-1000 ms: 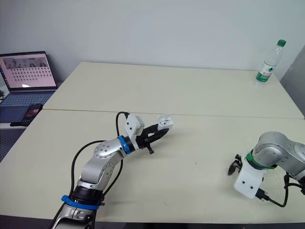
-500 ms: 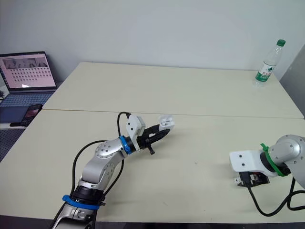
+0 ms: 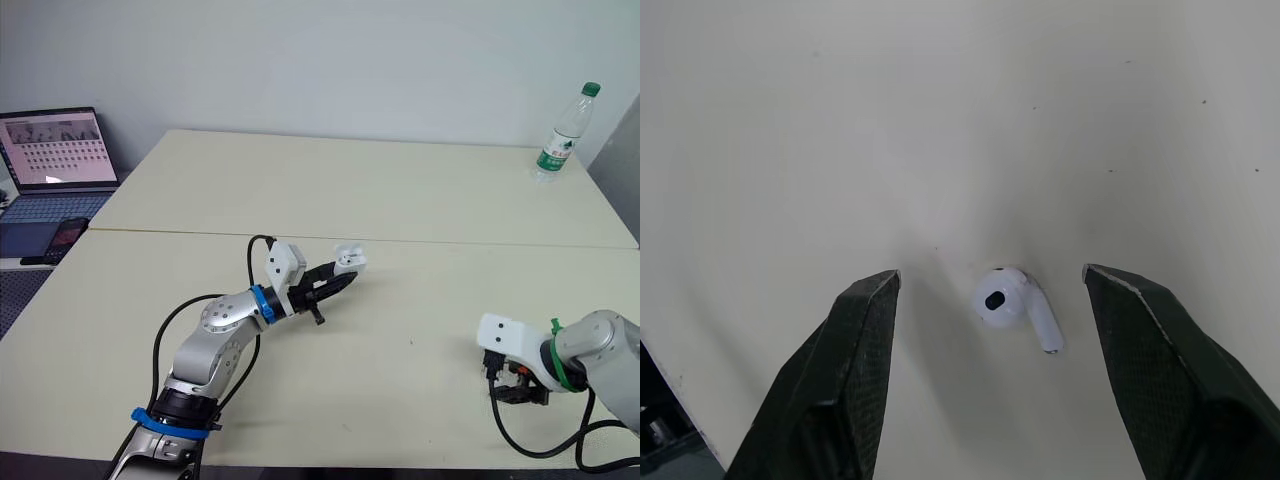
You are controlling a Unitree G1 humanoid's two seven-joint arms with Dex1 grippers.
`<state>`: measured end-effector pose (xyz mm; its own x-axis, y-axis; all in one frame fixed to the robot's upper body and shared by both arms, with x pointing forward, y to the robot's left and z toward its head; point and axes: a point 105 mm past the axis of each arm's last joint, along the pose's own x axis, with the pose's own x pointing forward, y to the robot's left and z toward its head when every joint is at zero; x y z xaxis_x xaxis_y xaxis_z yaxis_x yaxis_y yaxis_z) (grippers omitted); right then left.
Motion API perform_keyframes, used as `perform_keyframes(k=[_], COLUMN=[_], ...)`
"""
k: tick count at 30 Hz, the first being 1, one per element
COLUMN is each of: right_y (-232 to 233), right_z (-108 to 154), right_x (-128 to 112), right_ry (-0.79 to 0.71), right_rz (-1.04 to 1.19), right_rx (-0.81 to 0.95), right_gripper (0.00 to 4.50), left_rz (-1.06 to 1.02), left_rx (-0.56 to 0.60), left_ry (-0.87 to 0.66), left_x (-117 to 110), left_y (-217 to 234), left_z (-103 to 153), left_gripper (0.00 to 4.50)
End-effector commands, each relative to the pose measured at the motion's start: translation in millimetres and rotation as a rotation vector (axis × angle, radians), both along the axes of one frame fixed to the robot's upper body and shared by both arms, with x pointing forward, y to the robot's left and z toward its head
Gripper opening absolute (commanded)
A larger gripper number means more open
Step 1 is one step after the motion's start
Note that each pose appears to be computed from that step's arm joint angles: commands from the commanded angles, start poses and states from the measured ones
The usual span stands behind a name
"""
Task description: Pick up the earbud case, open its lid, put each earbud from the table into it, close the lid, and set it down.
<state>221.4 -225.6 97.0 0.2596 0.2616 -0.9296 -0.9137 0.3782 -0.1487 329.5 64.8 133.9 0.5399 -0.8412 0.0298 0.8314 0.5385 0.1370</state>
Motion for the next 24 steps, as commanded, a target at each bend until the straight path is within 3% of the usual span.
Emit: perform_keyframes(k=[1,23,24], right_y=[-1.4,-3.7,-4.3], right_z=[2.8,1.2,1.0], right_x=[3.3,7.1,7.4], right_ry=[-0.033,-0.026,-0.027], right_rz=[0.053,0.171,0.176], right_rx=[-0.041,-0.097,-0.101], right_gripper=[3.04,3.04,2.87], left_rz=[-0.021,-0.004,-0.004], left_rx=[-0.011,-0.01,-0.01], left_ry=[-0.063,-0.066,-0.067], left_x=[-1.3,-1.6,-1.5], left_y=[-3.2,0.5,0.4], left_z=[14.5,15.8,15.9], left_gripper=[0.74,0.74,0.74])
